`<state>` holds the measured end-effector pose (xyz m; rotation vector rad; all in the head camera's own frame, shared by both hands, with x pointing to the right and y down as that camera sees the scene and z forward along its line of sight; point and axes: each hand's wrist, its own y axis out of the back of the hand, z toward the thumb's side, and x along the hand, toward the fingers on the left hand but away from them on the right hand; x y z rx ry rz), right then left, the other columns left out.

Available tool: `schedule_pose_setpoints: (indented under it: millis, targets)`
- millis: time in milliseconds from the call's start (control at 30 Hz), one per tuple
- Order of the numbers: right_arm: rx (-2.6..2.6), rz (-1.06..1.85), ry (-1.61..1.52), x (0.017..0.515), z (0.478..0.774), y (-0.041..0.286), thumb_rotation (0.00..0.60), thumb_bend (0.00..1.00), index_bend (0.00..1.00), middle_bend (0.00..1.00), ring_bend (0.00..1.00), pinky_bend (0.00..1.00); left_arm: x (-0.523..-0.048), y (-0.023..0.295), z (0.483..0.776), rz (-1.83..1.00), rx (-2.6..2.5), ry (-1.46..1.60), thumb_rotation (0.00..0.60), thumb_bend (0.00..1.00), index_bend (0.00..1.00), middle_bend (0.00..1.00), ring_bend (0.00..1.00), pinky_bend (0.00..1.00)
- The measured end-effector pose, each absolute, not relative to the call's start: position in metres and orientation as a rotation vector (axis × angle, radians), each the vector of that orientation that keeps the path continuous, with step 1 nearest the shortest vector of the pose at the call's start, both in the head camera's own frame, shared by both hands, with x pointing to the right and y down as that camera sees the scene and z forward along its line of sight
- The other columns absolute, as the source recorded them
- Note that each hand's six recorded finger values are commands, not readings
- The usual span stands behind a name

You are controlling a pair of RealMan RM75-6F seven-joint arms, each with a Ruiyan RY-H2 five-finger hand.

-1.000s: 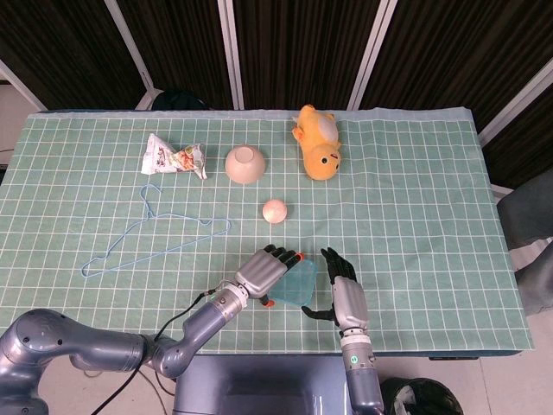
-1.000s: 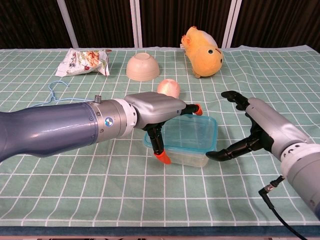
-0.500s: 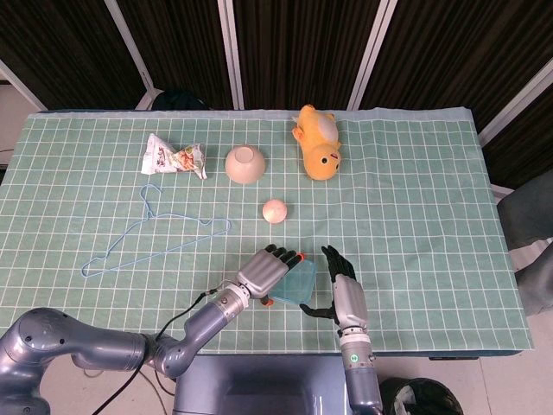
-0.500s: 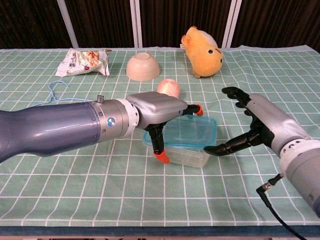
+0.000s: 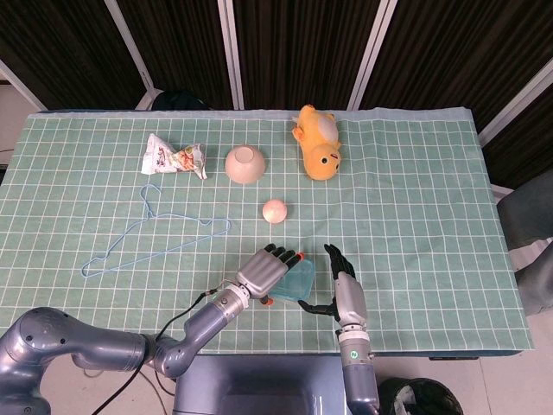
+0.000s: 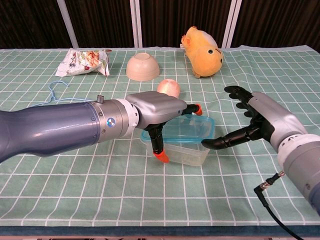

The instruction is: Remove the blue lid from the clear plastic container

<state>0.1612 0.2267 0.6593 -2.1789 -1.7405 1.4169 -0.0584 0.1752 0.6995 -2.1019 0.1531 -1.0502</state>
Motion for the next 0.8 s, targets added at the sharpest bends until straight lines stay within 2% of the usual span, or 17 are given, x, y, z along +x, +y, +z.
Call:
schedule_pose_setpoints:
  millis: [600, 700, 800]
  targets:
    - [-2.147, 1.428, -1.824, 0.162, 0.657, 0.212, 0.6, 0.21, 0.0, 0.0, 0.0, 0.0, -0.06, 0.176, 0.699, -1.049, -2.096, 0.136, 0.6, 0.07, 0.11, 0.18, 0.24, 0.43]
    - [-2.143, 1.432, -1.806, 0.162, 0.656, 0.212, 0.6, 0.21, 0.0, 0.0, 0.0, 0.0, -0.059, 0.176, 0.698, -1.046, -2.097, 0.139, 0.6, 0.07, 0.1, 0.14, 0.2, 0.38]
    - [-2.137, 1.437, -1.77, 0.164, 0.657, 0.213, 0.6, 0.21, 0.0, 0.0, 0.0, 0.0, -0.058, 0.174, 0.696, -1.041, -2.103, 0.154, 0.6, 0.07, 0.04, 0.06, 0.12, 0.33]
